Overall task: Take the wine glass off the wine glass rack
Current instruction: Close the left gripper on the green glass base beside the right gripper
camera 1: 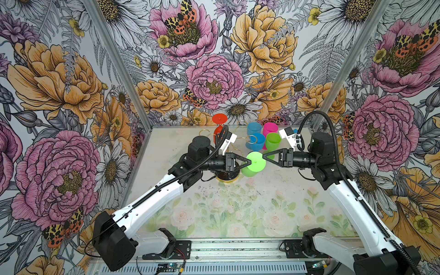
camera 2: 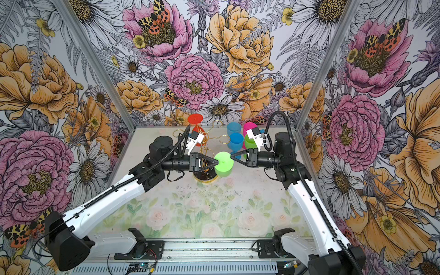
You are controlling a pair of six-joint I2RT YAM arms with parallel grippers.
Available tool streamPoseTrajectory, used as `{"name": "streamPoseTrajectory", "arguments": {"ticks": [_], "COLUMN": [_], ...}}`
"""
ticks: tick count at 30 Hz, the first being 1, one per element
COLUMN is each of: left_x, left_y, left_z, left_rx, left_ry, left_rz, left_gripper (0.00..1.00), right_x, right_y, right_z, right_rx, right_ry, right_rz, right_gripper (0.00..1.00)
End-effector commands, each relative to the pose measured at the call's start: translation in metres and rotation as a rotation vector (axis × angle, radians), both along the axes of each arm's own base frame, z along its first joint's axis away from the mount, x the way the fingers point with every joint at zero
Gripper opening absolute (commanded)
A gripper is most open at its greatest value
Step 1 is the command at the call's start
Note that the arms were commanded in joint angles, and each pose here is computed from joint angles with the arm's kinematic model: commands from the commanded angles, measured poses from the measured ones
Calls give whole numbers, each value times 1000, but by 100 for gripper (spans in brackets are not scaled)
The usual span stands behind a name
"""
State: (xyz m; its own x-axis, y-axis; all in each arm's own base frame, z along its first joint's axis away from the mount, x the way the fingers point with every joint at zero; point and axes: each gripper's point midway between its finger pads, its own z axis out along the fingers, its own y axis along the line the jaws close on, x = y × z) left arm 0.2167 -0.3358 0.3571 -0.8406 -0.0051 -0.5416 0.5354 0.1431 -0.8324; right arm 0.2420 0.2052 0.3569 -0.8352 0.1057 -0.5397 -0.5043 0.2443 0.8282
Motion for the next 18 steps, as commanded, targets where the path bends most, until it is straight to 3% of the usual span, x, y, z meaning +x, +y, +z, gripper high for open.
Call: {"name": "streamPoseTrajectory", "arguments": {"ticks": [1,13,18], "left_x": [-9,-8,-8], "left_y": [-3,-7,-10], "left_z": [19,16,19], "left_rx": [-39,-34,-39], "left_ry": [-38,-28,-29], "left_rz": [-46,-60,-75], "left_gripper": [18,7,2], "right_x": [1,-2,-3], "right_y": [2,0,-11], "right_z": [9,11,16], "right_rx": [-1,4,9], "right_ry": [-56,-64,-85], "right_rz": [6,11,-29], "right_gripper": [0,1,24]}}
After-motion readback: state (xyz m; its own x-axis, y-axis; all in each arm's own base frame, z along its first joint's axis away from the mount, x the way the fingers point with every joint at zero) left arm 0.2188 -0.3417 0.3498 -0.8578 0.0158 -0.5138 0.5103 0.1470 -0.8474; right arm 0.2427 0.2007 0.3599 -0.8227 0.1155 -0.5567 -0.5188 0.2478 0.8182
